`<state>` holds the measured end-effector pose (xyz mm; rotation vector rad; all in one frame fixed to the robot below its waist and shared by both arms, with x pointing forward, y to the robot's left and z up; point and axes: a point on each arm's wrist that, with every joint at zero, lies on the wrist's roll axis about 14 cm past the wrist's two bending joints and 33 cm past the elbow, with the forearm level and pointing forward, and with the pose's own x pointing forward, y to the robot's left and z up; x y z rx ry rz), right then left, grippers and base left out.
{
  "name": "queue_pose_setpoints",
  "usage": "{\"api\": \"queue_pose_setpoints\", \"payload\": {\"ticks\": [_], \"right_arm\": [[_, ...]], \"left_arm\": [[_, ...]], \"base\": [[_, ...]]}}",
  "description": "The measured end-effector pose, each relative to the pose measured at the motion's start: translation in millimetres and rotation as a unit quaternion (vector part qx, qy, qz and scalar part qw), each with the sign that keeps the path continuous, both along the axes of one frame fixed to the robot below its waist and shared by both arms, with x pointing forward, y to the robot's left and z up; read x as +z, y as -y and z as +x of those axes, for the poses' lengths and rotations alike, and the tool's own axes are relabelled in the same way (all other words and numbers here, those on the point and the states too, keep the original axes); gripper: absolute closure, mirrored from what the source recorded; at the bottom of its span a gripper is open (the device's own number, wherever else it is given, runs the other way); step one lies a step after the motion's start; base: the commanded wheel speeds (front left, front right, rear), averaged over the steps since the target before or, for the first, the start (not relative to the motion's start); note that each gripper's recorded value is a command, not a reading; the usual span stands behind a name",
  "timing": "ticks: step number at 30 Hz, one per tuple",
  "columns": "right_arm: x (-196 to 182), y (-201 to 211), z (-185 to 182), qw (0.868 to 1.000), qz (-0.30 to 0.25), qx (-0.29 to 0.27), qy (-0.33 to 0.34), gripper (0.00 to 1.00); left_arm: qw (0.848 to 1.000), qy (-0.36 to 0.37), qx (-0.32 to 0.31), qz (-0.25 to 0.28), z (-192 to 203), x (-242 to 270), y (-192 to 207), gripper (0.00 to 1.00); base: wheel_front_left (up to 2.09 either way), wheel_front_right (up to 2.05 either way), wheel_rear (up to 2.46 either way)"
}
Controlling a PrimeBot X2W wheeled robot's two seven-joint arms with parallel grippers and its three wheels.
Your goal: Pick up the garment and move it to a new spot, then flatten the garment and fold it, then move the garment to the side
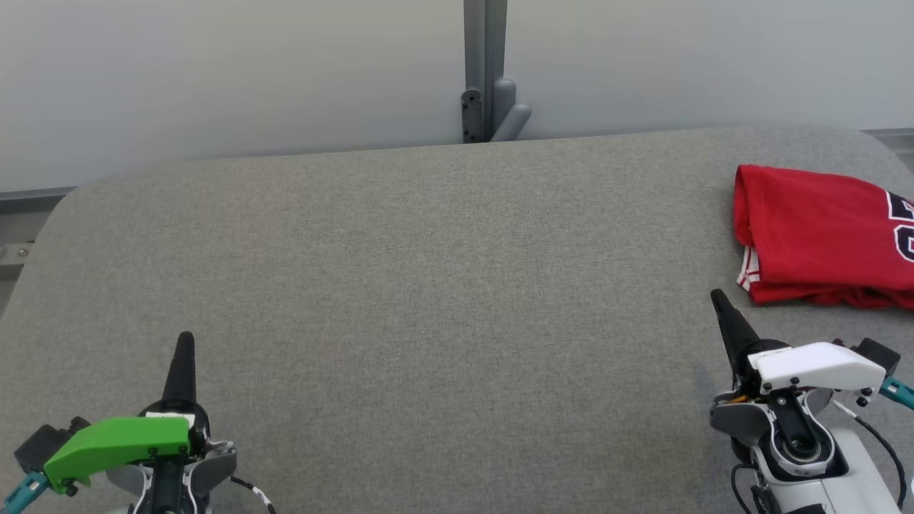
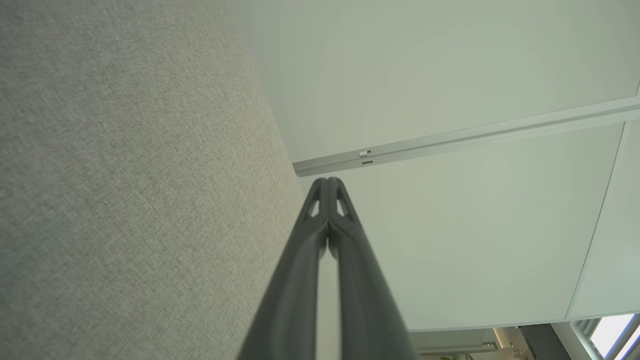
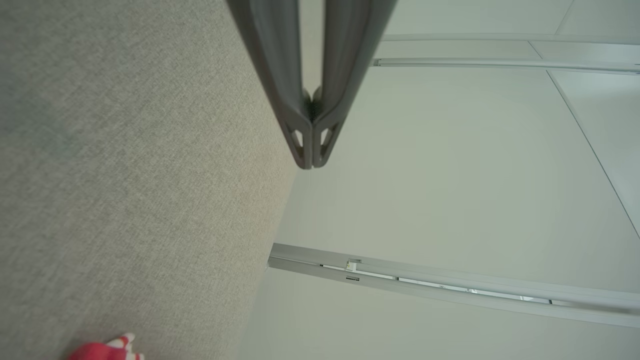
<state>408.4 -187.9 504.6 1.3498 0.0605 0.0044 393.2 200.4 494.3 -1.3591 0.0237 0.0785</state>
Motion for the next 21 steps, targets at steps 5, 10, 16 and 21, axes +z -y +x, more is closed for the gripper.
{"api": "queue_pose_setpoints", "payload": {"ticks": [5,10,16,21], "right_arm": [[1,0,3,1.000,0.020,0.002,0.000,1.00],[3,-1,7,0.999,0.041,0.003,0.003,1.00],[4,-1,10,0.998,0.064,0.005,0.002,1.00],[5,-1,12,0.997,0.081,0.007,0.004,1.00]], "left_arm": [[1.000,0.003,0.002,-0.021,2,1,-2,1.00],[0.999,0.009,0.004,-0.040,4,4,-4,1.00],[0.998,0.014,0.008,-0.059,6,6,-7,1.00],[0.997,0.019,0.011,-0.079,8,8,-9,1.00]], "base": [[0.00,0.00,0.00],[0.00,0.00,0.00],[0.00,0.00,0.00],[0.00,0.00,0.00]]}}
